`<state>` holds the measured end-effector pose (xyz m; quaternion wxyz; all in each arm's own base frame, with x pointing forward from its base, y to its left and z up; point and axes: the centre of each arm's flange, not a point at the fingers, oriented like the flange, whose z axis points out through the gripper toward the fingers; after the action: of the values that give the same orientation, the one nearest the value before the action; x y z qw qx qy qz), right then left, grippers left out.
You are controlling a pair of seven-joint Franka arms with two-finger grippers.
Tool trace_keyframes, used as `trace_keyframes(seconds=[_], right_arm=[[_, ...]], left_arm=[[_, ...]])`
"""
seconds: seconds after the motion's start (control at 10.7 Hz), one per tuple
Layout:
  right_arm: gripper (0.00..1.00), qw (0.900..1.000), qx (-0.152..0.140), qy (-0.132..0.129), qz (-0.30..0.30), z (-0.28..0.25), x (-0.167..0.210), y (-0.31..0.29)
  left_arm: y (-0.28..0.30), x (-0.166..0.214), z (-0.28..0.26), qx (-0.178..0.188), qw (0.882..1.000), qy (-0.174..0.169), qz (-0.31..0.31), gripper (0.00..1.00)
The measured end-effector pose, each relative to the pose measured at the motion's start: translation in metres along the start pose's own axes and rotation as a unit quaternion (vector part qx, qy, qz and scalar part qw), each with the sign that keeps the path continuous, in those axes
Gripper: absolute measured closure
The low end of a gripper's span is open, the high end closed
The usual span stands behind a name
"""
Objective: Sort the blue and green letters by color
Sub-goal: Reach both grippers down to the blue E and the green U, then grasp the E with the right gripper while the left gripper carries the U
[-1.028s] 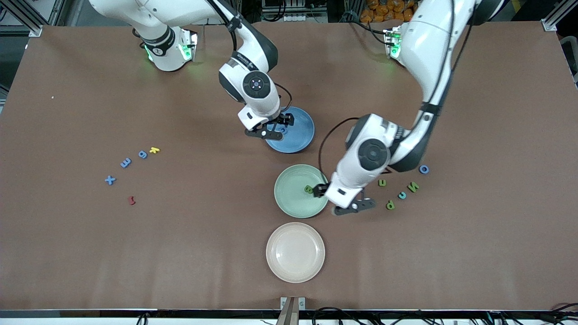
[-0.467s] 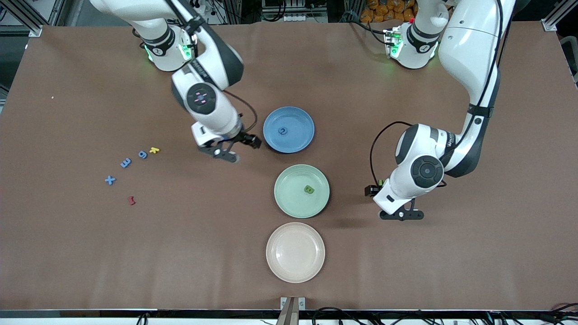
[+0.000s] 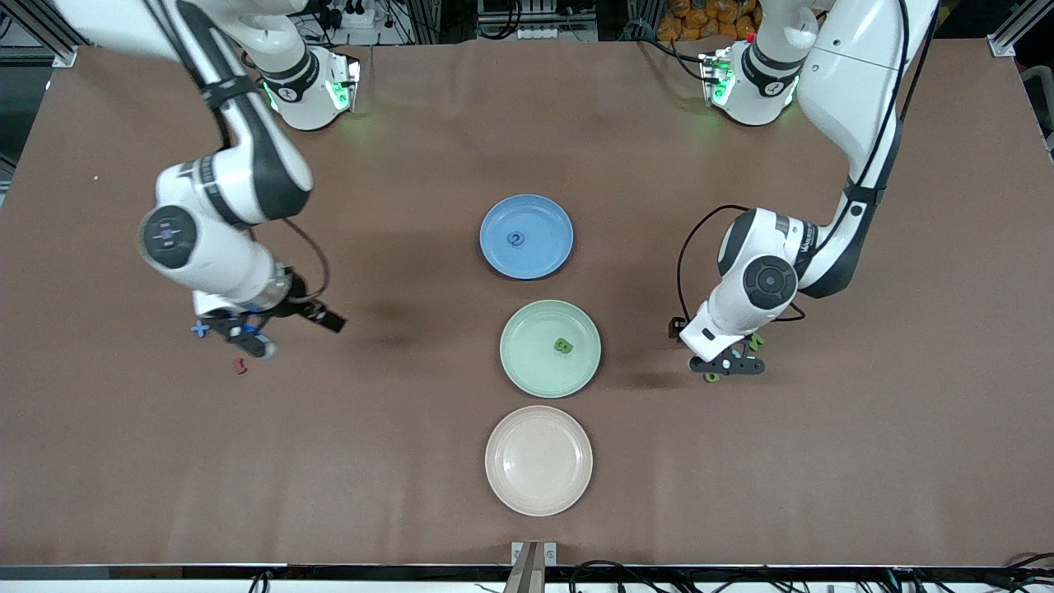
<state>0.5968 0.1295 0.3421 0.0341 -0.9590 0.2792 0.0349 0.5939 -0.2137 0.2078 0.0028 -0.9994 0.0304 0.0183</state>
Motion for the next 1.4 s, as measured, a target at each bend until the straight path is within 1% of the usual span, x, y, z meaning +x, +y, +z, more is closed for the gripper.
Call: trace_keyframes(seconds=[0.09, 0.28, 0.47, 0.65, 0.75, 1.03, 1.22, 1.31, 1.4], right_arm=[[0.0, 1.0, -0.003, 0.002, 0.027, -0.001, 0.023, 0.026], [0.0, 0.997, -0.015, 0.007, 0.079, 0.001, 0.058, 0.073], [0.0, 0.991, -0.029, 0.004, 0.13, 0.01, 0.077, 0.112], [0.0, 0.987, -0.037, 0.001, 0.155, 0.023, 0.084, 0.141], [0.0, 0.987, -0.031, 0.008, 0.16, 0.03, 0.086, 0.152], [0.0, 0.991, -0.02, 0.024, 0.132, 0.057, 0.086, 0.214], [0.0, 0.993, -0.016, 0.031, 0.116, 0.076, 0.082, 0.244], [0.0, 0.993, -0.013, 0.037, 0.113, 0.085, 0.077, 0.249], [0.0, 0.993, -0.012, 0.04, 0.113, 0.095, 0.07, 0.252]], left_arm=[[-0.002, -0.008, 0.007, 0.0, 1.0, -0.001, 0.001, 0.21], [-0.004, -0.019, 0.016, 0.001, 1.0, -0.006, 0.001, 0.22], [-0.006, -0.024, 0.019, 0.002, 1.0, -0.007, 0.002, 0.29], [-0.006, -0.026, 0.021, 0.008, 1.0, -0.003, 0.012, 0.3], [-0.006, -0.026, 0.021, 0.009, 1.0, -0.001, 0.014, 0.3], [-0.007, -0.026, 0.023, 0.009, 1.0, 0.006, 0.017, 0.33], [-0.008, -0.027, 0.025, 0.01, 1.0, 0.009, 0.019, 0.4], [-0.009, -0.026, 0.027, 0.008, 1.0, 0.011, 0.018, 0.41], [-0.013, -0.025, 0.031, 0.008, 1.0, 0.012, 0.017, 0.45]])
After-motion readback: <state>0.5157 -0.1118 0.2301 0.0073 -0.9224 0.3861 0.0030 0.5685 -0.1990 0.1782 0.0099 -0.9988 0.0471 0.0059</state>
